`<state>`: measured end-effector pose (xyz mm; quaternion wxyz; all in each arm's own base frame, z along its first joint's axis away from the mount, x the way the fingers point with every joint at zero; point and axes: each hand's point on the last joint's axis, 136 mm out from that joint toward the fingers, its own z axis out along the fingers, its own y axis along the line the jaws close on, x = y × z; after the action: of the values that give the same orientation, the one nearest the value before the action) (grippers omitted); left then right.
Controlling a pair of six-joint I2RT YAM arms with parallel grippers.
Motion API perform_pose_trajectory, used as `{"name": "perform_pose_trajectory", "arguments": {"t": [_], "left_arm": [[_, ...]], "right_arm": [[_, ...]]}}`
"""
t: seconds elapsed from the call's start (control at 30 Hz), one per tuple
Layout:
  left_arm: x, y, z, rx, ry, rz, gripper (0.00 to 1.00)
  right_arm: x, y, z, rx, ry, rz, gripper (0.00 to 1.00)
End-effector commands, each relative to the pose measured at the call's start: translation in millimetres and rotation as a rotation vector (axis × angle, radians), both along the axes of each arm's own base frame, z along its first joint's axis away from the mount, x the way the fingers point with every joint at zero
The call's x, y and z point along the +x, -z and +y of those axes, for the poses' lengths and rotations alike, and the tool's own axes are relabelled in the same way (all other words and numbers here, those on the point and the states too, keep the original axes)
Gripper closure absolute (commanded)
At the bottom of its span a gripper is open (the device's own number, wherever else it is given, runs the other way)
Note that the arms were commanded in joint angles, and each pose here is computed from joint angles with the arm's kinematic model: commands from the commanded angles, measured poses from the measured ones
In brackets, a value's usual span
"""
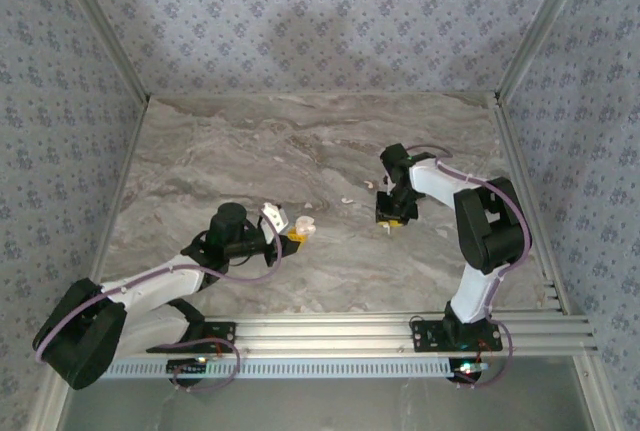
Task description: Insert wireless bluetooth earbuds into charging case
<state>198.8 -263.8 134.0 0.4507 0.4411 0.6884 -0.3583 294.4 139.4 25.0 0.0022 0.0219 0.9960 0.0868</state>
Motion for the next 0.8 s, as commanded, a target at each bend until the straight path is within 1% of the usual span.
{"name": "perform_pose_trajectory", "arguments": {"t": [0.0,0.33,0.63,0.77], "left_arm": [[1,-5,2,-0.004,-0.001,-0.027,0.86],[1,-5,3,-0.001,-0.005,-0.030,0.86],[0,-4,5,0.003,-0.011,-0.027,0.86],[0,-4,6,0.004,-0.015,-0.030,0.86]], "right_arm": [[2,-4,-3,-0.034,-0.020,0.003,0.70],[-3,4,-4,-0.093,-0.054,0.033,0.68],[-11,12,-8,-0.155,-0.082,0.061,0.70],[-9,12,-9,-0.170,-0.087,0.048,0.71]]}}
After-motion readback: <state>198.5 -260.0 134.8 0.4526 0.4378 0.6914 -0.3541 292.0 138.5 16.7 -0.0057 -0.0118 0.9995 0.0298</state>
